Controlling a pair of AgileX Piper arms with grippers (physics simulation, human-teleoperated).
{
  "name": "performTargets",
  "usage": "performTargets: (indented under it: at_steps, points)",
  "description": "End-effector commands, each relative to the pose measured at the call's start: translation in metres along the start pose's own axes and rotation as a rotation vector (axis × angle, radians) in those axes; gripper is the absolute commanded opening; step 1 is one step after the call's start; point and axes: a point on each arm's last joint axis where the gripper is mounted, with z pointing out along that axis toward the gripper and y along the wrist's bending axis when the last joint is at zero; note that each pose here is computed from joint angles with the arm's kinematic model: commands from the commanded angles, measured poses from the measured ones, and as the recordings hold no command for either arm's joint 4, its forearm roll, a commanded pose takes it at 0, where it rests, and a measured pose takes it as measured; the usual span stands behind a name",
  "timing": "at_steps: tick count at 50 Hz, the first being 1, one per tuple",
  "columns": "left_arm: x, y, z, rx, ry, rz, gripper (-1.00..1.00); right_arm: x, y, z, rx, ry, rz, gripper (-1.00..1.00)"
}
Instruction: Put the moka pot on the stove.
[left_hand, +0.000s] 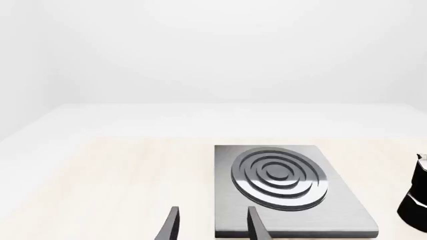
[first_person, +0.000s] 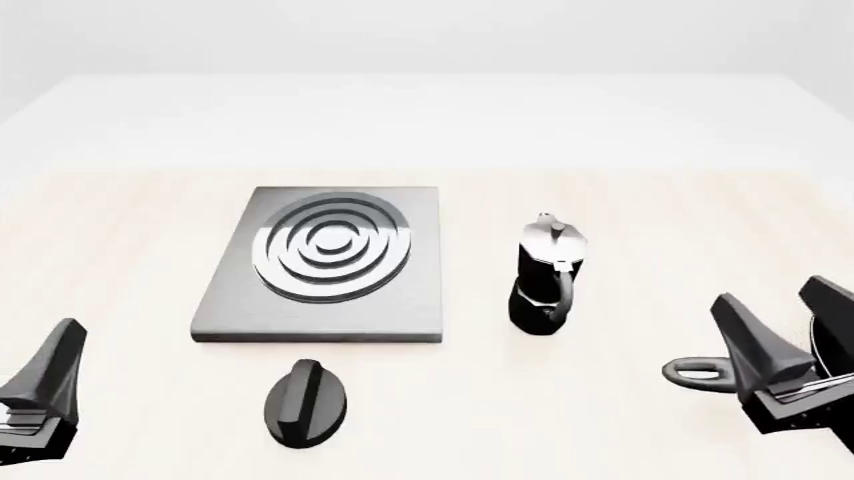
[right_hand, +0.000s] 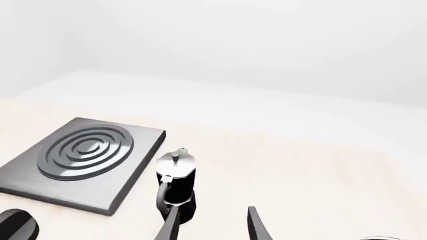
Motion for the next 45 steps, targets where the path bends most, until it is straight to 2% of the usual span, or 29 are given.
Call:
performTargets:
  at_steps: [1,30,45]
  points:
    - [0.000,0.000,0.000,0.000,0.000,0.000,1.00,0.001,0.004,0.014,-0.045,0.031,-0.006,1.00]
    - [0.000,0.000,0.000,0.000,0.000,0.000,1.00,0.027,0.018,0.050,-0.133,0.104,0.008,1.00]
    - [0.000,0.000,0.000,0.000,0.000,0.000,1.00,0.031,0.025,0.065,-0.169,0.119,0.005,1.00]
